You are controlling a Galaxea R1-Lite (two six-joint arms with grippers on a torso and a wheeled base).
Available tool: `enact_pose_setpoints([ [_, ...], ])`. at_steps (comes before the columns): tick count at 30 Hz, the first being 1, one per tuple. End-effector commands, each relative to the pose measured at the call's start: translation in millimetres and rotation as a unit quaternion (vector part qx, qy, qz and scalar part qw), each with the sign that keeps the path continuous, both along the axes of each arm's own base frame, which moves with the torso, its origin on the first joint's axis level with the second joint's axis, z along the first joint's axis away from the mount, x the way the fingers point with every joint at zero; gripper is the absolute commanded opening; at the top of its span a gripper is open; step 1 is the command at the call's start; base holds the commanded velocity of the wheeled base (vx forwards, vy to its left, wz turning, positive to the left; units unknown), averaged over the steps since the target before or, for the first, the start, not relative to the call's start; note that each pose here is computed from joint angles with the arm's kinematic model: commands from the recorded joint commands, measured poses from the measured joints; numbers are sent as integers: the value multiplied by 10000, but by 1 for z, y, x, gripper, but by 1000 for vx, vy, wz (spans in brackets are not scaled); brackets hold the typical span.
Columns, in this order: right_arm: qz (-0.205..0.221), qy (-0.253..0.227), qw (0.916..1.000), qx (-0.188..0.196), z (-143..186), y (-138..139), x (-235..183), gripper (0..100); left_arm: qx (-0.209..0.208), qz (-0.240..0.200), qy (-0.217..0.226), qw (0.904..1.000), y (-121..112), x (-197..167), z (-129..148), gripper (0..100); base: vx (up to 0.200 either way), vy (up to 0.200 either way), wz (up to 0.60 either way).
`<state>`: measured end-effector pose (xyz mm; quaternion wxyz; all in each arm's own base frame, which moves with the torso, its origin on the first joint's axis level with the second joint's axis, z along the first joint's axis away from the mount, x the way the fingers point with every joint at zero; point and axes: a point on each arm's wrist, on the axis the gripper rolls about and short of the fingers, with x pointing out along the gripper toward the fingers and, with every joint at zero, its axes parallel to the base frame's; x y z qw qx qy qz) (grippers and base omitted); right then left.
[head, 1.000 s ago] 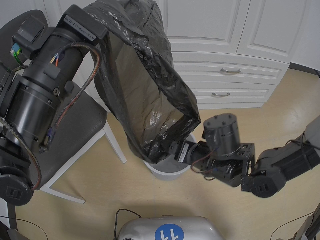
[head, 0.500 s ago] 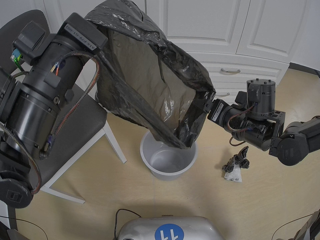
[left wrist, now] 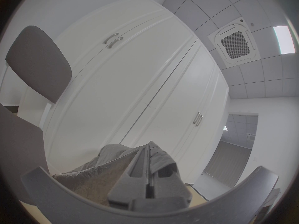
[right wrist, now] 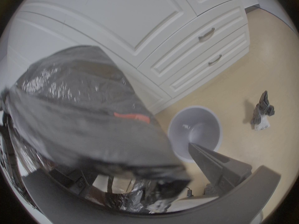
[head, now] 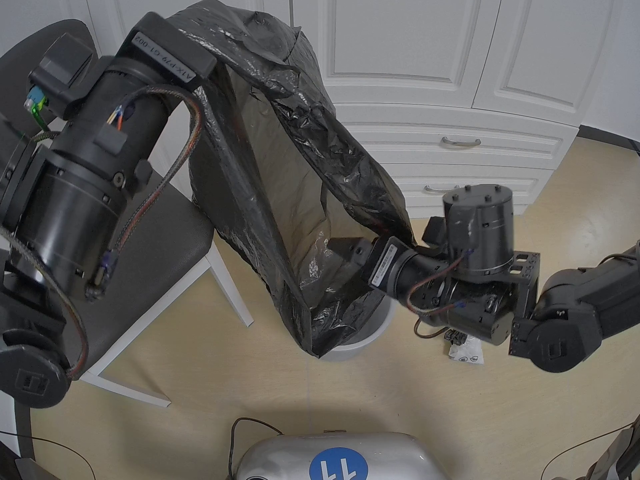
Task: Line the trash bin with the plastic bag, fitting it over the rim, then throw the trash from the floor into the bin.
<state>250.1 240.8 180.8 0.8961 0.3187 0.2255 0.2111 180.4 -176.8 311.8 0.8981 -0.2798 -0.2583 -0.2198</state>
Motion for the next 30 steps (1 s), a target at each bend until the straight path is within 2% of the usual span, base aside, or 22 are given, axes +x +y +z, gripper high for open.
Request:
enact_pose_setpoints([
  [1, 203, 127, 9997, -67, -12, 18, -8, 100, 14, 121, 126, 9998, -10, 11, -5, 0, 0, 0, 0],
  [5, 242, 128, 9996, -74, -10, 25, -20, 100, -9, 294, 259, 9992, -19, 22, -10, 0, 0, 0, 0],
  [10, 296, 181, 9990, -292, -24, 42, -33, 100, -56, 788, 297, 9964, -22, 39, -9, 0, 0, 0, 0],
  [17, 128, 265, 9984, -487, -42, 53, -25, 100, -163, 903, 177, 9956, -15, 39, -2, 0, 0, 0, 0],
  [19, -63, 208, 9985, -509, -43, 58, -20, 100, -220, 920, 120, 9954, -12, 36, 3, 0, 0, 0, 0],
  [24, -224, 182, 9992, -282, -36, 61, -17, 100, -235, 992, 53, 9948, -7, 34, 7, 0, 0, 0, 0],
  [26, -279, 178, 9994, -80, -31, 65, -15, 100, -223, 1074, -9, 9940, -5, 34, 9, 0, 0, 0, 0],
  [30, -679, 77, 9975, 168, -25, 72, -7, 100, -369, 1166, -269, 9921, -2, 31, 17, 0, 0, 0, 0],
])
